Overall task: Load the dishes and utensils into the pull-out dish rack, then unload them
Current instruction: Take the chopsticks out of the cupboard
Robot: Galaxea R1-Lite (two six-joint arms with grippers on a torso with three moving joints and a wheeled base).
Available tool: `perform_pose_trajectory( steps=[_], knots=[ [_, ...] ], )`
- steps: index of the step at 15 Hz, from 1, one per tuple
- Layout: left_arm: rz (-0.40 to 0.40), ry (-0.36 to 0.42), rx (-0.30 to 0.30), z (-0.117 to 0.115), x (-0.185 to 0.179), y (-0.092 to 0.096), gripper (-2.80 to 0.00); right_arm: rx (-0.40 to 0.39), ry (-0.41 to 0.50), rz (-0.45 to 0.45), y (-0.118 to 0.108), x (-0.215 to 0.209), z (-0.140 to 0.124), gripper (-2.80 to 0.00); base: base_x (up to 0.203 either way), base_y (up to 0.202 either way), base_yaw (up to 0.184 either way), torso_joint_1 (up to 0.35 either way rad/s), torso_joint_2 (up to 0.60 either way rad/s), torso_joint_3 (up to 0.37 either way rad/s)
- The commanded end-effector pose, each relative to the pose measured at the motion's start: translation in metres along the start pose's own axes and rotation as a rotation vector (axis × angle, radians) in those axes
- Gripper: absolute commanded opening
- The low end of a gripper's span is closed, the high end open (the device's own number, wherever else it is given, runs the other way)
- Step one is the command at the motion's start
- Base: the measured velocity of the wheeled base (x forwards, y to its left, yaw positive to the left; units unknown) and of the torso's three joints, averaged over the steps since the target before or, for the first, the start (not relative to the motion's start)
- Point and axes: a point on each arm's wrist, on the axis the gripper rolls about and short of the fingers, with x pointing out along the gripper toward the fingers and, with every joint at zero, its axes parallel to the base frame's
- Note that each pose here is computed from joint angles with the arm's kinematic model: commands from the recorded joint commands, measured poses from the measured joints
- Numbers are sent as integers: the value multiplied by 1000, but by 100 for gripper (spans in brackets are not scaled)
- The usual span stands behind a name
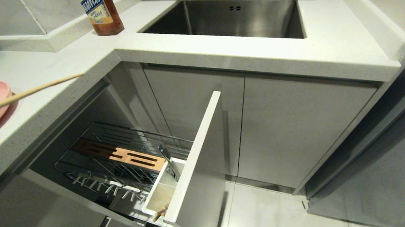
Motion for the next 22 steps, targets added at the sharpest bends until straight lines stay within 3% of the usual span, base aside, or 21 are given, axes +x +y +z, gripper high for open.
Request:
perform_pose_trajectory(
  steps=[1,3,5,7,11,17,22],
  knots=[
    [67,-95,-23,-1,-8,4,-280,0,2,0,0,0,0,-280,0,0,0,0,0,0],
    [249,-241,-68,12,-4,5,-280,0,3,1,0,0,-1,-280,0,0,0,0,0,0],
    [434,-337,-119,31,10,6,-280,0,2,-1,0,0,0,-280,0,0,0,0,0,0],
    [590,-381,-178,50,28,12,-280,0,3,0,0,0,-1,-280,0,0,0,0,0,0],
    [784,-451,-279,89,56,38,-280,0,2,0,0,0,0,-280,0,0,0,0,0,0],
    [886,-496,-298,129,85,71,-280,0,2,-1,0,0,0,-280,0,0,0,0,0,0],
    [870,-471,-310,137,95,86,-280,-1,2,1,0,0,0,-280,0,0,0,0,0,0]
  ],
)
